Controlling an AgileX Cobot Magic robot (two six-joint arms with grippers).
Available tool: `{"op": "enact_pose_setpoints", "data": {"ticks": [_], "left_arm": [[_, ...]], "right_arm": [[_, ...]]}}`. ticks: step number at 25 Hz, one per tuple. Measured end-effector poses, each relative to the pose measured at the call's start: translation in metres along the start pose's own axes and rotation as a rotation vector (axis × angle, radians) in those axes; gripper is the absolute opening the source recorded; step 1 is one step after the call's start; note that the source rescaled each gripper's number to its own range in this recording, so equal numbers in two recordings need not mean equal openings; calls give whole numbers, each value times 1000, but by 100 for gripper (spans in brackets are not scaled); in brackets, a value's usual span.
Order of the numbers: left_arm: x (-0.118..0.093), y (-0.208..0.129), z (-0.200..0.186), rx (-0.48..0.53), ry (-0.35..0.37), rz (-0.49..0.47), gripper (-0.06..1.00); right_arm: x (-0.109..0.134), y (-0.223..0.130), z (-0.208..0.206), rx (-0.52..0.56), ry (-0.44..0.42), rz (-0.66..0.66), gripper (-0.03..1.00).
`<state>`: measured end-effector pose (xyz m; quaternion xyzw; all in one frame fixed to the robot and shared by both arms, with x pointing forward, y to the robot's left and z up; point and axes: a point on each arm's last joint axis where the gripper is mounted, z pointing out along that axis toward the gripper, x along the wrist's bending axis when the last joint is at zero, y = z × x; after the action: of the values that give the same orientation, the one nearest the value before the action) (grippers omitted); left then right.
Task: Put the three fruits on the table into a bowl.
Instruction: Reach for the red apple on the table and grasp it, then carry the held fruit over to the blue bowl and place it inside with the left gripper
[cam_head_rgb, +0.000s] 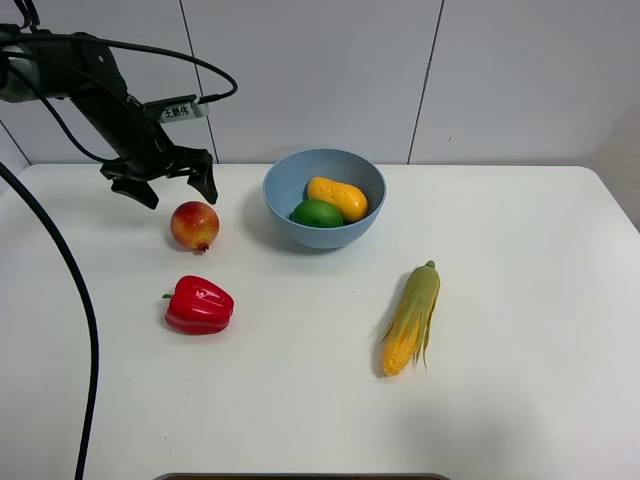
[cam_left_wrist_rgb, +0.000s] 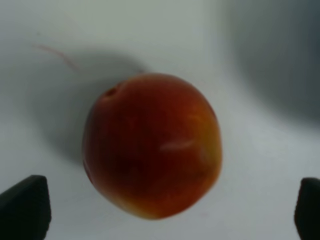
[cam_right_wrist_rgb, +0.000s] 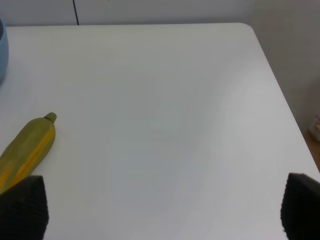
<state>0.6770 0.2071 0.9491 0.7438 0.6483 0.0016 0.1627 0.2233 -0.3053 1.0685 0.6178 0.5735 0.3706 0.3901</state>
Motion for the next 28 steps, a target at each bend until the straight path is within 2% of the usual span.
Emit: {"op": "enact_pose_setpoints", "data": {"ticks": [9, 18, 19, 21, 22, 23, 24, 28], "left_arm": [[9, -4, 46, 49, 10, -27, 100], [13, -4, 73, 35, 20, -34, 100], [12, -3, 73, 28, 20, -32, 96], [10, -3, 75, 23, 24, -22, 70], [10, -2, 77, 18, 24, -21, 47], [8, -2, 77, 10, 24, -18, 20], [8, -2, 78, 9, 24, -17, 0], [8, -1, 78, 7, 22, -19, 1]], "right_arm": [[0, 0, 0, 0, 0, 0, 93], [0, 0, 0, 0, 0, 0, 93], [0, 0, 0, 0, 0, 0, 93], [0, 0, 0, 0, 0, 0, 93], [0, 0, 0, 0, 0, 0, 93], [0, 0, 0, 0, 0, 0, 93], [0, 0, 0, 0, 0, 0, 93], [0, 0, 0, 0, 0, 0, 93]]}}
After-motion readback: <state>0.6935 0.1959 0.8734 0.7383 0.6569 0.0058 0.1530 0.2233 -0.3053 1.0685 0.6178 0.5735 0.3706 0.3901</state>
